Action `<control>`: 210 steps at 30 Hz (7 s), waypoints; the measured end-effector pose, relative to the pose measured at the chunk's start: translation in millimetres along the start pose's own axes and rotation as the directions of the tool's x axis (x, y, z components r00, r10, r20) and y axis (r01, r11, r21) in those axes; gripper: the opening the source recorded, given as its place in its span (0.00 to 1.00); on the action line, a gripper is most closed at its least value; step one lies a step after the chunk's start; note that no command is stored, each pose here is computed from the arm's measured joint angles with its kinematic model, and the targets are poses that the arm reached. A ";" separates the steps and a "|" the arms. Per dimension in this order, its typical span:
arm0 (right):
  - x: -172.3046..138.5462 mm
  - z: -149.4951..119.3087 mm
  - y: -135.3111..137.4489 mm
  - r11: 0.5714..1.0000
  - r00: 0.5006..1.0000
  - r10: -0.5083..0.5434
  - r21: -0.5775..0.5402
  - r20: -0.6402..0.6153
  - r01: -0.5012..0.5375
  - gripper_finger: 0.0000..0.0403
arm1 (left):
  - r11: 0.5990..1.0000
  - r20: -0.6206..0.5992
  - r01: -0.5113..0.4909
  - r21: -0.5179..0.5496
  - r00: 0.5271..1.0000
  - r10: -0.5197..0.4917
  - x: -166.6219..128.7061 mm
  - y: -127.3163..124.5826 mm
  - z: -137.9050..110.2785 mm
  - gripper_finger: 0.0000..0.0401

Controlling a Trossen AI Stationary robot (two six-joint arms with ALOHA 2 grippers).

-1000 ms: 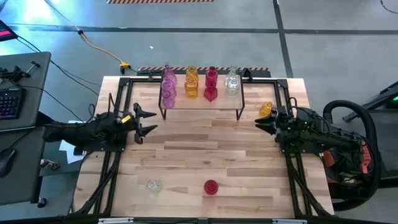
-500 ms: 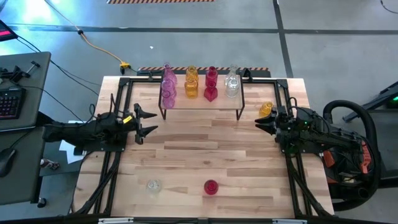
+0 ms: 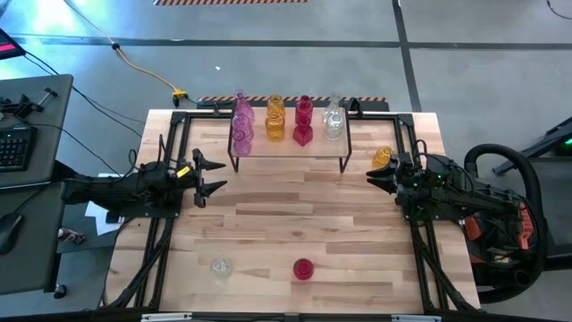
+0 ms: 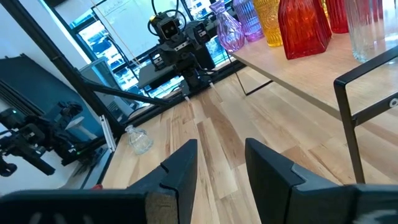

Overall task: Sort vases onto shelf
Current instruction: Put the yellow vase on the shelf and align it with the other yellow vases

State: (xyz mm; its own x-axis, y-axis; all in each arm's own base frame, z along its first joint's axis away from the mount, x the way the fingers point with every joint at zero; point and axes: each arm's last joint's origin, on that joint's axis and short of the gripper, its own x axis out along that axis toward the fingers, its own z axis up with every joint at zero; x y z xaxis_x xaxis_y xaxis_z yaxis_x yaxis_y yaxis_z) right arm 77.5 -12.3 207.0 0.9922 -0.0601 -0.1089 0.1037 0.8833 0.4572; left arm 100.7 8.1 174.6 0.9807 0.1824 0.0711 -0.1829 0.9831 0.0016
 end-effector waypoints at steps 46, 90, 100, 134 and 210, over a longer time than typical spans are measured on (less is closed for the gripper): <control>7.7 136.6 24.6 0.503 0.501 -0.798 0.087 -0.336 0.860 0.29 | 1.000 0.000 0.000 0.000 1.000 0.000 0.0 0.0 0.0 0.64; 21.8 98.8 -81.3 0.054 0.194 -0.628 0.206 -0.754 0.977 0.29 | 1.000 0.000 0.000 0.000 1.000 0.000 0.0 0.0 0.0 0.64; 20.7 99.0 -96.1 0.046 0.170 -0.619 0.181 -0.767 0.982 0.29 | 1.000 0.000 0.000 0.000 1.000 0.000 0.0 0.0 0.1 0.64; 25.8 66.2 -114.8 0.072 0.198 -0.572 0.192 -0.796 0.979 0.14 | 1.000 0.000 0.000 0.000 1.000 0.000 0.0 0.0 0.1 0.64; 135.0 132.0 29.1 0.610 0.216 -0.438 -0.111 -0.873 0.785 0.02 | 1.000 0.000 0.000 0.000 1.000 0.000 0.0 0.0 0.1 0.64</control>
State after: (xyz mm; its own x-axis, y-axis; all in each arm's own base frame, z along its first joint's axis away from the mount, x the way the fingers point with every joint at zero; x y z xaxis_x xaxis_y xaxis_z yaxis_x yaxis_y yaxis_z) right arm 223.6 -56.1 322.0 0.1094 0.0061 -0.9940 0.8343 0.5430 0.0952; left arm 100.7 8.1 174.7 0.9807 0.1822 0.0708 -0.1828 0.9832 0.0013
